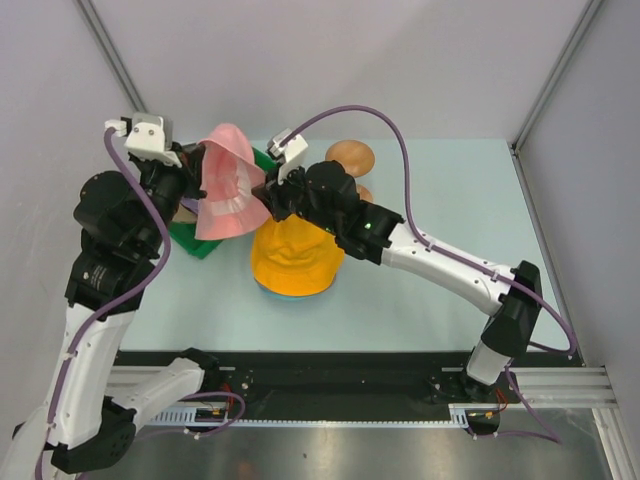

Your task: Stack the hats

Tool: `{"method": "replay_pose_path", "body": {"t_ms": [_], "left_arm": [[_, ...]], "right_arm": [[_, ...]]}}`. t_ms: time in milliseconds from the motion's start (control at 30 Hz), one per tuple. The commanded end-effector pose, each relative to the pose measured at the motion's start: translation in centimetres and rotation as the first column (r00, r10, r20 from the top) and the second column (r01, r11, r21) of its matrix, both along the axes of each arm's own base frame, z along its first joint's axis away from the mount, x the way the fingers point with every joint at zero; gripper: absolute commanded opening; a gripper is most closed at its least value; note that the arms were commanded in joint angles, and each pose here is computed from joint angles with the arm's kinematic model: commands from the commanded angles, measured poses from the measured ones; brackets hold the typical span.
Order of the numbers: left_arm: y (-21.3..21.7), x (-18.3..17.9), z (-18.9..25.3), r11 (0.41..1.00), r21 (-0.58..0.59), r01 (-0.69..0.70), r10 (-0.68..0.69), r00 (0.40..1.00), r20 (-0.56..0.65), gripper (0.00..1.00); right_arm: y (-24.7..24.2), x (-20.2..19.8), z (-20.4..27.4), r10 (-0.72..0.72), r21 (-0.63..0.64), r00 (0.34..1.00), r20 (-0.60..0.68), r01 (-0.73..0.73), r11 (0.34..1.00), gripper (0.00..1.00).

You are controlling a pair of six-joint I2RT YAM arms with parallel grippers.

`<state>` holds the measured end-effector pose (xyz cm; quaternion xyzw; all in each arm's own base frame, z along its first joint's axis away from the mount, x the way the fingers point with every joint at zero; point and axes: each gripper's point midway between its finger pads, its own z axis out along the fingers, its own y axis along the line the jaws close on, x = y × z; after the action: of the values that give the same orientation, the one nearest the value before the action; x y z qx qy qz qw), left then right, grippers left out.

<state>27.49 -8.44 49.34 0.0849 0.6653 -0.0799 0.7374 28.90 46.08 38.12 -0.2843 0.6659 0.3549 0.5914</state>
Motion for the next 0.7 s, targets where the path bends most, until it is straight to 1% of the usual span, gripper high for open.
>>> {"method": "replay_pose_path", "body": {"t_ms": [0,100,167,200,233,300,367,400,433,533,600,667], "left_arm": [[-0.8,0.2,0.4,0.997,0.066,0.037,-0.041,0.998,0.046,0.00],[-0.5,1.0,0.4,0.995,0.104,0.011,-0.017,0.998,0.058,0.00],[-0.1,2.0,0.9,0.993,0.109,-0.035,0.027,0.997,0.072,0.00],[0.0,2.4,1.3,0.991,0.121,-0.048,0.038,0.996,0.086,0.00],[-0.3,3.3,1.5,0.990,0.127,-0.055,0.044,0.995,0.093,0.00],[-0.7,4.4,1.7,0.989,0.136,-0.061,0.048,0.994,0.100,0.00],[-2.0,5.8,1.8,0.990,0.140,-0.029,0.011,0.992,0.126,0.00],[-2.5,6.6,0.8,0.988,0.151,-0.018,-0.001,0.993,0.121,0.00],[-2.8,7.0,1.9,0.992,0.125,-0.019,-0.003,0.984,0.179,0.00],[-4.0,9.1,1.2,0.992,0.125,-0.012,-0.014,0.980,0.199,0.00],[-4.9,10.6,-1.2,0.989,0.150,0.006,-0.030,0.986,0.162,0.00],[-5.2,11.0,-2.9,0.987,0.161,0.012,-0.037,0.988,0.151,0.00]], "right_arm": [[-1.3,2.5,4.2,-0.130,0.050,0.980,0.151,0.124,0.991,0.00],[-3.1,5.4,5.1,-0.221,0.067,0.958,0.184,0.212,0.975,0.00],[-4.2,6.7,6.9,-0.248,0.117,0.949,0.195,0.228,0.967,0.00],[-5.7,8.4,7.4,-0.282,0.136,0.938,0.201,0.259,0.956,0.00],[-6.3,9.0,8.4,-0.299,0.168,0.929,0.218,0.266,0.949,0.00],[-8.3,11.0,9.4,-0.345,0.194,0.909,0.234,0.304,0.933,0.00],[-9.8,12.0,10.3,-0.375,0.211,0.889,0.262,0.326,0.921,0.00],[-10.3,12.4,9.9,-0.385,0.203,0.882,0.272,0.338,0.919,0.00],[-11.6,13.3,10.4,-0.411,0.218,0.864,0.291,0.358,0.908,0.00],[-13.7,14.6,9.9,-0.442,0.203,0.838,0.320,0.395,0.896,0.00],[-14.5,14.4,9.8,-0.447,0.194,0.832,0.330,0.403,0.894,0.00],[-14.5,14.0,7.4,-0.430,0.149,0.840,0.331,0.404,0.903,0.00]]}}
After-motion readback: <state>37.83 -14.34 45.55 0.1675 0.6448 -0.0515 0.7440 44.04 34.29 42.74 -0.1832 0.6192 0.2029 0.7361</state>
